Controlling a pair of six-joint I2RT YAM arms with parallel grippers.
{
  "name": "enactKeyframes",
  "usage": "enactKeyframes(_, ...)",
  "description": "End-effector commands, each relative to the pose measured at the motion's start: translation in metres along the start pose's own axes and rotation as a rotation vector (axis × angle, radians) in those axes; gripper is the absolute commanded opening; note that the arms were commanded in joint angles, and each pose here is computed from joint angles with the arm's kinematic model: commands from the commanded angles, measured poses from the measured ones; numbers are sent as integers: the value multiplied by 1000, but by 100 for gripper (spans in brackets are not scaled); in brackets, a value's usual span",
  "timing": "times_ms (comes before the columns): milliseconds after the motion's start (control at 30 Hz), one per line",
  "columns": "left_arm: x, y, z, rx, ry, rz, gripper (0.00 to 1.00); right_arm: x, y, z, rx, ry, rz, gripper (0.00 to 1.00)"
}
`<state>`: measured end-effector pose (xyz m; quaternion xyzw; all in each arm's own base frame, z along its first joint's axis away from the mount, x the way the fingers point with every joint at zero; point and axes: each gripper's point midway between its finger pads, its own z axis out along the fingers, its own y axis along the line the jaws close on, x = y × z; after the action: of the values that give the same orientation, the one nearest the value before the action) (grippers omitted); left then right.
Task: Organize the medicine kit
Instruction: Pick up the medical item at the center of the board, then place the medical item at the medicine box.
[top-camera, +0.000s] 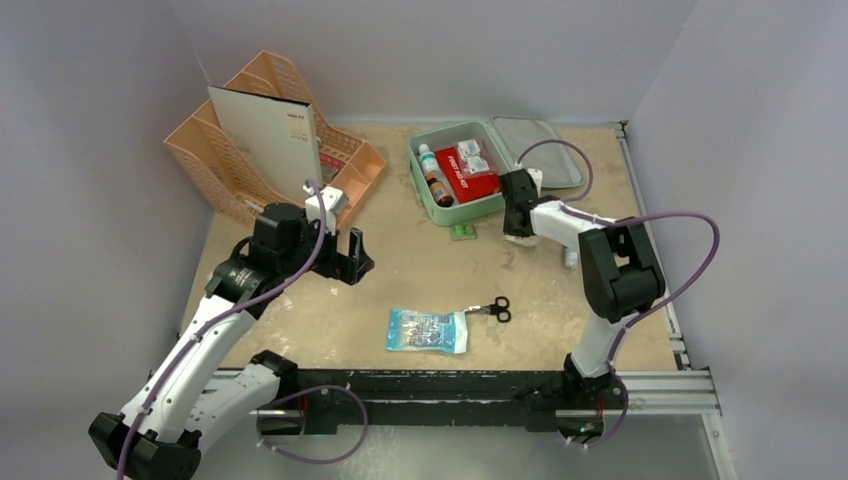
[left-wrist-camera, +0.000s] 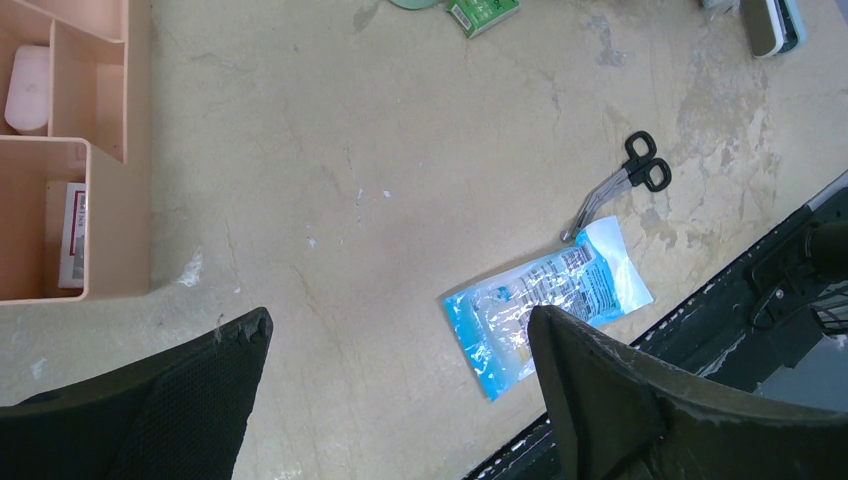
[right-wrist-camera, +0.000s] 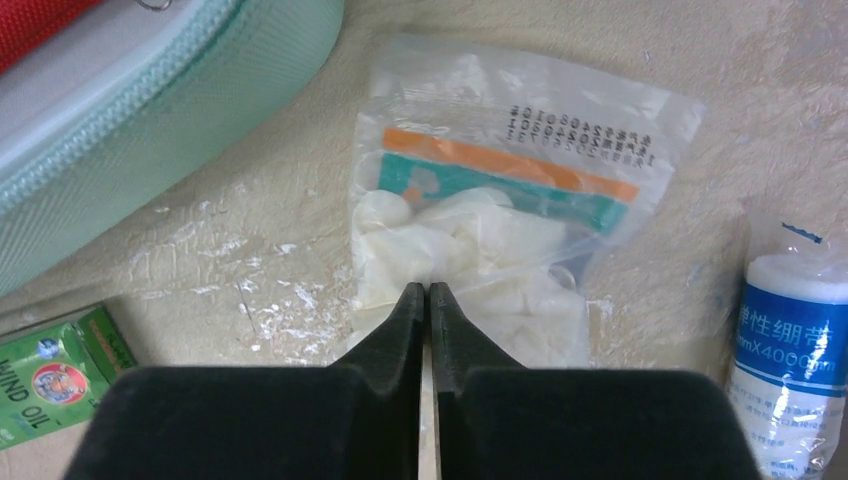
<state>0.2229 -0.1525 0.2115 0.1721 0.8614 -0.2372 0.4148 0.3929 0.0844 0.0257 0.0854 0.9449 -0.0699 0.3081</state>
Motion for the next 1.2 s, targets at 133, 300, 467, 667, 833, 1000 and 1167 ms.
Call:
enactKeyframes(133, -8, 1, 0, -3, -38, 23, 98, -5, -8, -24, -29, -23, -39, 0)
enactKeyframes(300, -8, 1, 0, -3, -36, 23, 98, -16, -12, -43, -51, -69, -52, 0)
enactKeyframes(467, -7, 1, 0, -3, -35, 22, 98, -26, -13, -63, -86, -110, -74, 0)
enactKeyframes(667, -7, 1, 1, -4, -31, 21, 98, -49, -2, -91, -185, -211, -80, 0)
enactKeyframes(833, -7, 2, 0, -7, -34, 22, 98, -76, 21, -112, -294, -313, -106, 0)
enactKeyframes(1000, -7, 3, 0, -13, -34, 21, 98, -107, 54, -125, -411, -404, -162, 0)
enactKeyframes(1167, -8, 3, -1, -15, -38, 24, 98, -134, 90, -131, -505, -469, -249, 0)
